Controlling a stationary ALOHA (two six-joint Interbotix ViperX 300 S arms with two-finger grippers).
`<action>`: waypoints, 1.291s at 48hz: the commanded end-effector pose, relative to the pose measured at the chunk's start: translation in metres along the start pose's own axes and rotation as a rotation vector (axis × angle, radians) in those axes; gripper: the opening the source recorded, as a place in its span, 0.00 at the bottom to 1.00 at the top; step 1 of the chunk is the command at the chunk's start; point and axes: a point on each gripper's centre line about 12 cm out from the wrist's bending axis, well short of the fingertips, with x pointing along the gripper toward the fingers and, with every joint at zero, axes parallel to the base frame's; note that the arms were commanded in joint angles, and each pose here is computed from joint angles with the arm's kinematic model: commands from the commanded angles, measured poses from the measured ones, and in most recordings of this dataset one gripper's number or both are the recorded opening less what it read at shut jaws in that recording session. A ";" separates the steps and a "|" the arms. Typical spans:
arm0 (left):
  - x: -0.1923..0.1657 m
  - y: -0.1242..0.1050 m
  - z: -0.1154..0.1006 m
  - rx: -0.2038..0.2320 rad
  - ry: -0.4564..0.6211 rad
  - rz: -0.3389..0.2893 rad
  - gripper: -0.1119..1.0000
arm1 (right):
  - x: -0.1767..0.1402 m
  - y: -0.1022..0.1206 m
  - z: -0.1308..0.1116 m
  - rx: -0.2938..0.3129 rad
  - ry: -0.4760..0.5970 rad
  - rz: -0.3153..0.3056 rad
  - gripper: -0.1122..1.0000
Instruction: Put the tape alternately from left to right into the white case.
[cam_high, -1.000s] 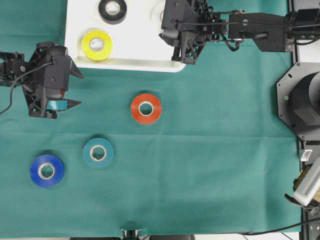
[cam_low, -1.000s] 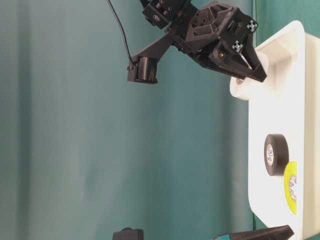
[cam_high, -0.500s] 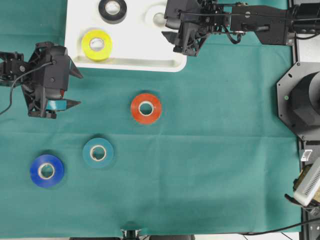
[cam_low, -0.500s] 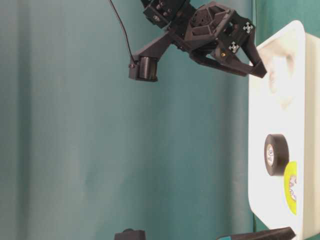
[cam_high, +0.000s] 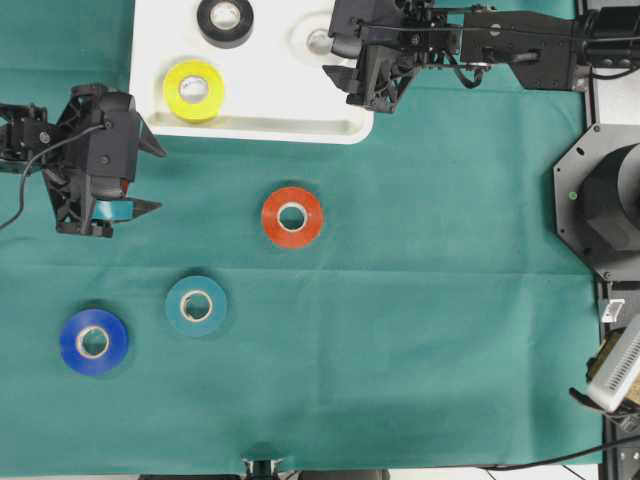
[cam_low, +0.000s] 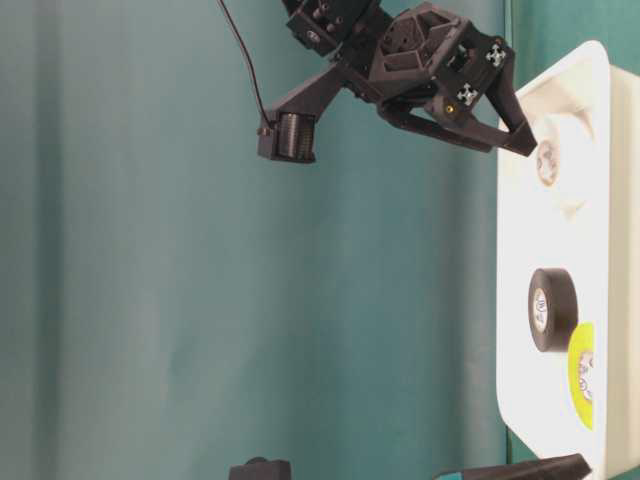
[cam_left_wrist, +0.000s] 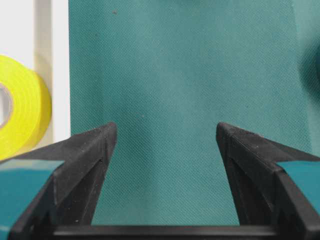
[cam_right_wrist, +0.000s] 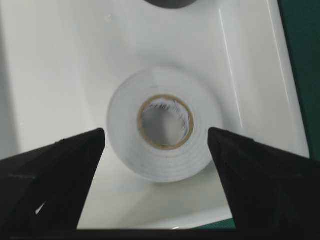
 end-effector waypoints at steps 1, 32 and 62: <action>-0.002 0.000 0.006 0.000 -0.023 0.002 0.82 | -0.004 0.000 0.008 0.002 -0.027 0.000 0.84; -0.002 0.000 0.006 -0.001 -0.025 0.001 0.82 | -0.036 0.057 0.010 -0.100 -0.086 0.113 0.84; -0.002 0.000 0.006 0.000 -0.025 0.000 0.82 | -0.063 0.137 -0.004 -0.254 -0.111 0.289 0.84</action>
